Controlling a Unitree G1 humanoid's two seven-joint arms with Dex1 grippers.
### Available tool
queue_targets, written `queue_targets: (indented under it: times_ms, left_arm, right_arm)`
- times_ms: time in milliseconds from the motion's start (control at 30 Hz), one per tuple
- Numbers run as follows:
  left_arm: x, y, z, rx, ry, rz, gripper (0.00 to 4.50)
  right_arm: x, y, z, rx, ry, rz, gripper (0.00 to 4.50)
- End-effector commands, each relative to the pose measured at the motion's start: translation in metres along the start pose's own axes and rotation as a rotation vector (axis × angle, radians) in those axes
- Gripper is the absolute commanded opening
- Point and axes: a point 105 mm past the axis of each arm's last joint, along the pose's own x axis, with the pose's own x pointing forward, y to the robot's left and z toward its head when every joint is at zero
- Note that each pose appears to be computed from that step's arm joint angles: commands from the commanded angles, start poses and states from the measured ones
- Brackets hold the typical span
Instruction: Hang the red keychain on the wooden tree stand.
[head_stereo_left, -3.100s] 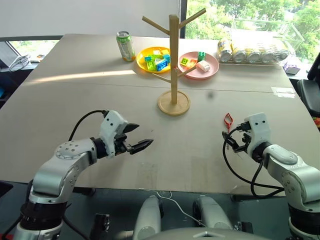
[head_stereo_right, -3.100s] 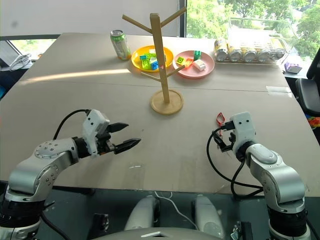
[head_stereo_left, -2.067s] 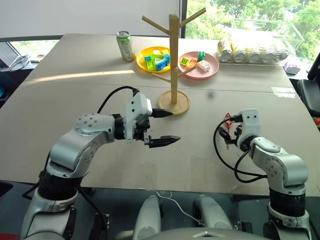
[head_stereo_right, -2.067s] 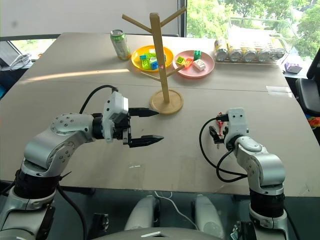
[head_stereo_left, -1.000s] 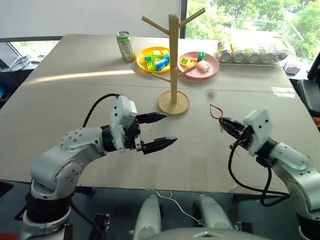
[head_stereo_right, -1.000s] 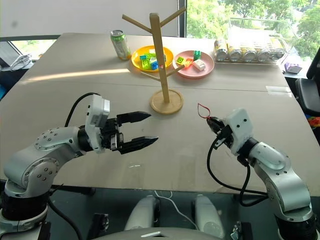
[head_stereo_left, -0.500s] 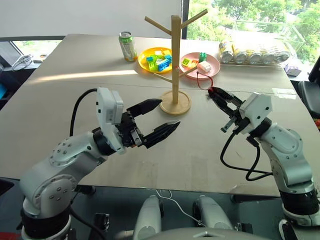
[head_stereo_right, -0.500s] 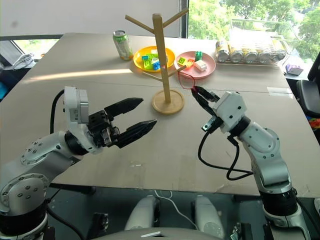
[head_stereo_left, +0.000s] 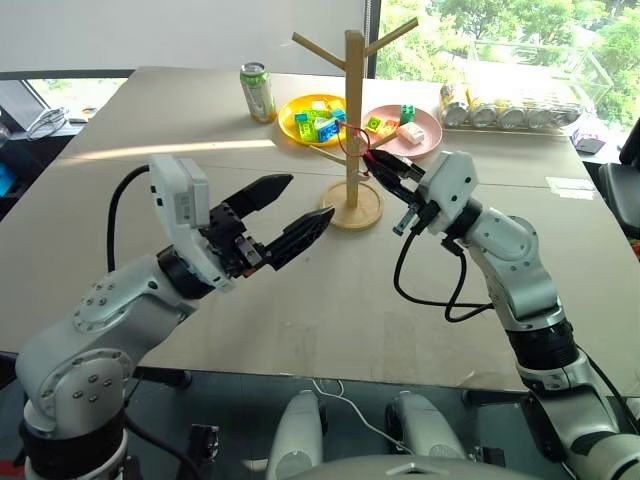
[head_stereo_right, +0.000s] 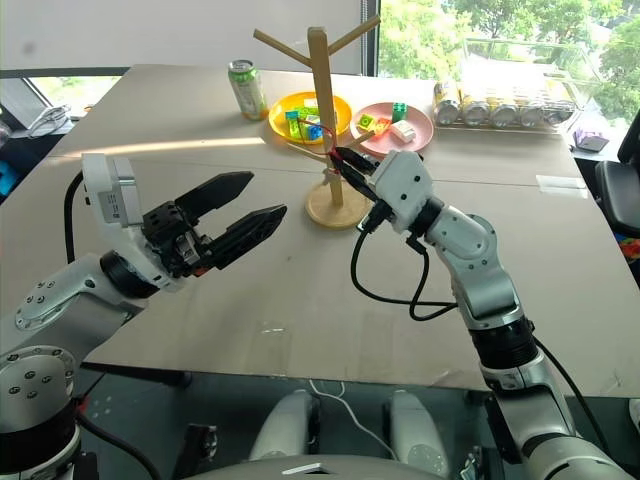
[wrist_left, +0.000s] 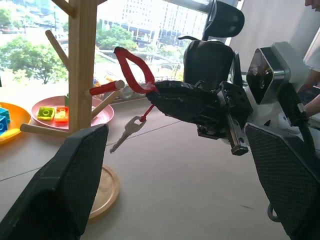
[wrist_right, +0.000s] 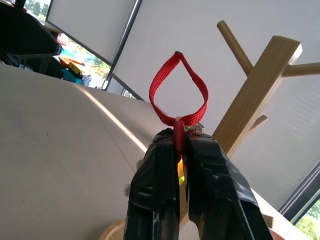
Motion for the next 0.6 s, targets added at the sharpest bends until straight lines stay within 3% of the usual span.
queue_targets:
  times_ms: [33, 600]
  left_arm:
    - [-0.002, -0.003, 0.008, 0.046, -0.028, 0.001, 4.5]
    - [0.003, -0.003, 0.007, 0.056, -0.042, 0.006, 4.5]
  right_arm:
    - [0.002, -0.01, 0.002, -0.032, 0.001, -0.033, 0.09]
    - [0.004, -0.022, -0.017, -0.052, 0.088, -0.051, 0.09]
